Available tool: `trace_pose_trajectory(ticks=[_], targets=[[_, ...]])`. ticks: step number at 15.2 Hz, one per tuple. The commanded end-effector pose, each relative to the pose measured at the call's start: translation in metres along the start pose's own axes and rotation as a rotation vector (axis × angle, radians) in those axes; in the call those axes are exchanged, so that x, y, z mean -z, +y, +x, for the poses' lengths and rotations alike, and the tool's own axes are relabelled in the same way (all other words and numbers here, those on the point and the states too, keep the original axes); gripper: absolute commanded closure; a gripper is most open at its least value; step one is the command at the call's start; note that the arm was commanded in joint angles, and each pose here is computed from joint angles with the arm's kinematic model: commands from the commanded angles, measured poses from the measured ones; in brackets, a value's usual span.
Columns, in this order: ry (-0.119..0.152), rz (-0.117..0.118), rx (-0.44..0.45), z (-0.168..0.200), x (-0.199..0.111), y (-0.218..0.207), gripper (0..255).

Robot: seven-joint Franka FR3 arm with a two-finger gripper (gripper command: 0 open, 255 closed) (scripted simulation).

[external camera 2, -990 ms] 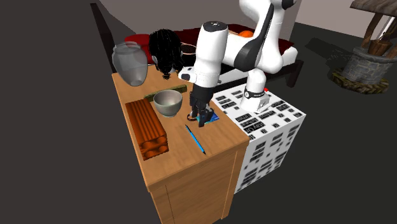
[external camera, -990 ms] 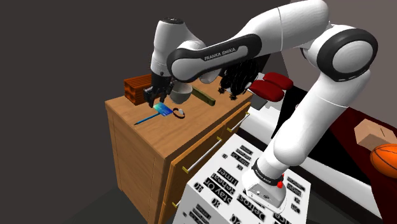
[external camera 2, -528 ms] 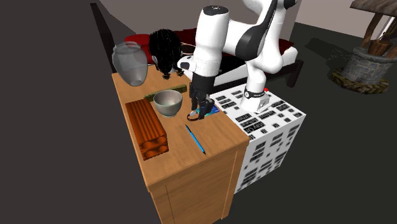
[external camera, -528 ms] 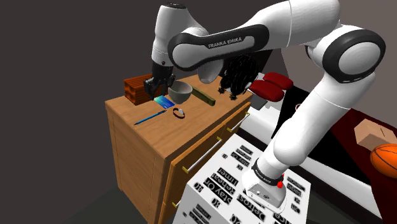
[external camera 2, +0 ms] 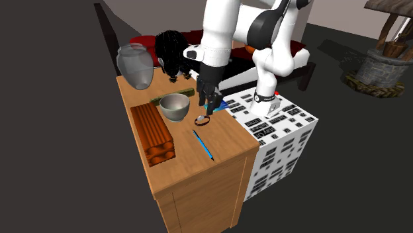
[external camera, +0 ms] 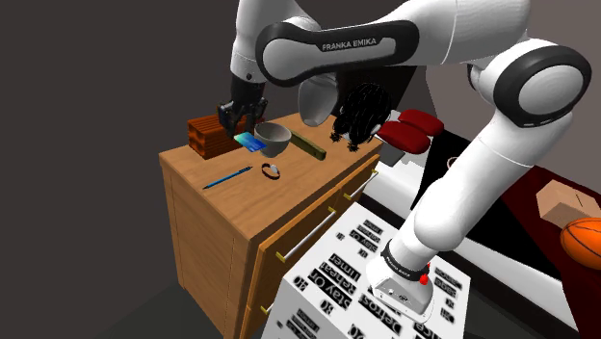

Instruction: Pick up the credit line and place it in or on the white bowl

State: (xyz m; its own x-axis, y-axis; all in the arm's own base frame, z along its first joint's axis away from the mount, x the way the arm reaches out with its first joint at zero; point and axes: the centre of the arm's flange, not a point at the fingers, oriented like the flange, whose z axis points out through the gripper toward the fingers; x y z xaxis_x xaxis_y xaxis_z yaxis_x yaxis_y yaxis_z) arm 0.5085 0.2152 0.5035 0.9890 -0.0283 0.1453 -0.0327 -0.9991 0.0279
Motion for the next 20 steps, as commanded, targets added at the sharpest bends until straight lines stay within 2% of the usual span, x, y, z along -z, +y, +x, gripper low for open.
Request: trace_pose_trajectory(ticks=[1,17,20], targets=[[0.000,0.000,0.000,0.006,0.003,0.011,255],[0.000,0.000,0.000,0.094,-0.003,0.203,255],[0.000,0.000,0.000,0.092,-0.019,0.202,255]])
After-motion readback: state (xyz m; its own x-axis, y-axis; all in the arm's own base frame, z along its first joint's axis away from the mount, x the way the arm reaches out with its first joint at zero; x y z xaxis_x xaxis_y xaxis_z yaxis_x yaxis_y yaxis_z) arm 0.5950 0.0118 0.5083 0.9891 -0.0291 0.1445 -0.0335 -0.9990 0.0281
